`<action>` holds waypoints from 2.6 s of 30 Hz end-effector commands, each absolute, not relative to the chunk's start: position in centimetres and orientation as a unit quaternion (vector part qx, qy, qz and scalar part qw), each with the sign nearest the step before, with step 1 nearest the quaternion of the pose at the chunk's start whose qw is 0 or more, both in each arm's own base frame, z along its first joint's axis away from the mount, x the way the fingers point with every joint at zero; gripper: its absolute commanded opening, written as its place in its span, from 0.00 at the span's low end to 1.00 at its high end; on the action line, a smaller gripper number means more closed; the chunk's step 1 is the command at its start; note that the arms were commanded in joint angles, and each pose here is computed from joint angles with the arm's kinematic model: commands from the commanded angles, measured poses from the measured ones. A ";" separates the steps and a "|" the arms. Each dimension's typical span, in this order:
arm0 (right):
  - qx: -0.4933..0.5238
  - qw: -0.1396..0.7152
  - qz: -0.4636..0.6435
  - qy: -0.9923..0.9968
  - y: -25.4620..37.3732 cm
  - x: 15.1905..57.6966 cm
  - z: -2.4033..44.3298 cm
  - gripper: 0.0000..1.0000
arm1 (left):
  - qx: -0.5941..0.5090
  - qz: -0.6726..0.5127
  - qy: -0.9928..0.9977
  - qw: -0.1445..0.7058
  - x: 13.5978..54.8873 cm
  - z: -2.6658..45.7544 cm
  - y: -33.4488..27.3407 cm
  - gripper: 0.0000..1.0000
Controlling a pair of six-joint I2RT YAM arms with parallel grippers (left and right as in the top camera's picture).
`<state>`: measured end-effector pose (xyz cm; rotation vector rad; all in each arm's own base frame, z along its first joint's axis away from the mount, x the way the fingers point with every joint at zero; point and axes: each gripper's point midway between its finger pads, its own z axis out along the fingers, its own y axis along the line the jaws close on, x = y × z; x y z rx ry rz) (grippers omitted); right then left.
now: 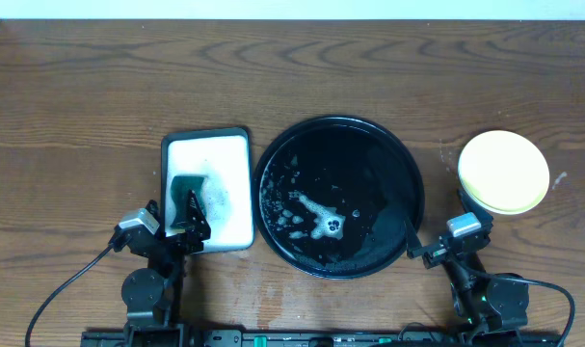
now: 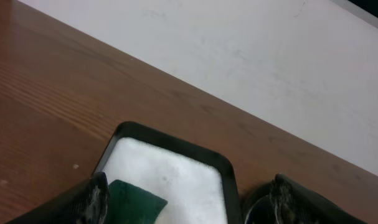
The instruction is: Clean dirty plates on tray and stack at the side
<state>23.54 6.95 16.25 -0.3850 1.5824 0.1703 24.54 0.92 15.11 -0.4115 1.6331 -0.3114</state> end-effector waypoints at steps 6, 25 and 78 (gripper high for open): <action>-0.170 0.684 0.069 0.706 6.7 23.6 16.1 0.99 | -0.184 -0.123 0.742 0.633 24.4 13.3 1.1 0.83; -0.170 0.684 0.069 0.706 6.7 23.6 16.1 0.99 | -0.184 -0.123 0.743 0.632 24.4 13.3 1.1 0.83; -0.170 0.684 0.069 0.706 6.7 23.6 16.1 0.99 | -0.183 -0.124 0.736 0.639 24.4 13.7 1.2 0.83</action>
